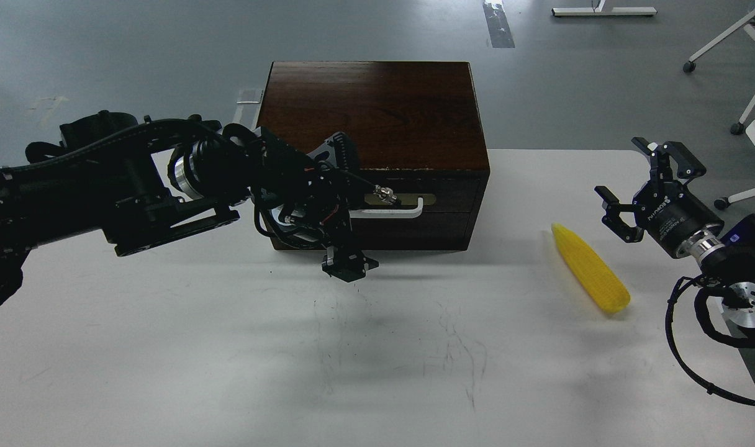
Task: Put corn in drawer with both arms
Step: 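Pull the drawer open toward the robot with the left gripper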
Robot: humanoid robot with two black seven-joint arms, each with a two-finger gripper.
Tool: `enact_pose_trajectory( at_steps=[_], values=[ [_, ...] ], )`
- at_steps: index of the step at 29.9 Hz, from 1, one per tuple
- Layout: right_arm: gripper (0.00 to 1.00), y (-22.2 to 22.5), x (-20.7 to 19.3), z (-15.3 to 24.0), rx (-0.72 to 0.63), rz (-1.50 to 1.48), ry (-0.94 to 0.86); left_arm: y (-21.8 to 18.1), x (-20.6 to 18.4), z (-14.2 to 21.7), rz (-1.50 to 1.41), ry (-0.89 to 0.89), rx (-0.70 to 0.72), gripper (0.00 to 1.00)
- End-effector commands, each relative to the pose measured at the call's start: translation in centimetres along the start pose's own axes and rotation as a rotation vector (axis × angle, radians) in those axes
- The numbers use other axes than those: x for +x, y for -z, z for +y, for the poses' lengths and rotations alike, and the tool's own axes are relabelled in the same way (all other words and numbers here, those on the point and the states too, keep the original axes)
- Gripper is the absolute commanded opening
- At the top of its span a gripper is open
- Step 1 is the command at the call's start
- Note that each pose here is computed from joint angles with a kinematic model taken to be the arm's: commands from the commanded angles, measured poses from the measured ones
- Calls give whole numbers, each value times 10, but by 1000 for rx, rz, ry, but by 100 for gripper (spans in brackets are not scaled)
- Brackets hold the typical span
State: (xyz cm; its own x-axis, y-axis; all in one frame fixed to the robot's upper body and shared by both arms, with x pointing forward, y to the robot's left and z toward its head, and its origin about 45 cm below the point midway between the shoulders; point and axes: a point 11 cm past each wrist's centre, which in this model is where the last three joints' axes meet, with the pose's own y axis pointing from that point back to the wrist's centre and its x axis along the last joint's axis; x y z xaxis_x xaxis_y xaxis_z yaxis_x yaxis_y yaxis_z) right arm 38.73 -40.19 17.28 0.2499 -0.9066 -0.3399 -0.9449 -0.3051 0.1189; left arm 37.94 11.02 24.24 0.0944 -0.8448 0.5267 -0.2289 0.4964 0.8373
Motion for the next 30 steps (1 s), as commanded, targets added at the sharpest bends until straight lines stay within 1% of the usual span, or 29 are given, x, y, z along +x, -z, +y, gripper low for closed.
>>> enact_pose_trajectory(
  at_steps=[1, 7, 17, 30],
  values=[
    [100, 1, 1, 0, 1, 1, -2, -5, 1, -2, -5, -5, -15, 98],
    [100, 1, 1, 0, 1, 1, -2, -22, 4, -6, -38, -4, -58, 98],
    [100, 0, 1, 1, -1, 1, -2, -45, 11, -1, -87, -29, -115, 98],
    [100, -2, 2, 2, -4, -1, -5, -55, 6, 9, -102, -38, -135, 98]
  ],
)
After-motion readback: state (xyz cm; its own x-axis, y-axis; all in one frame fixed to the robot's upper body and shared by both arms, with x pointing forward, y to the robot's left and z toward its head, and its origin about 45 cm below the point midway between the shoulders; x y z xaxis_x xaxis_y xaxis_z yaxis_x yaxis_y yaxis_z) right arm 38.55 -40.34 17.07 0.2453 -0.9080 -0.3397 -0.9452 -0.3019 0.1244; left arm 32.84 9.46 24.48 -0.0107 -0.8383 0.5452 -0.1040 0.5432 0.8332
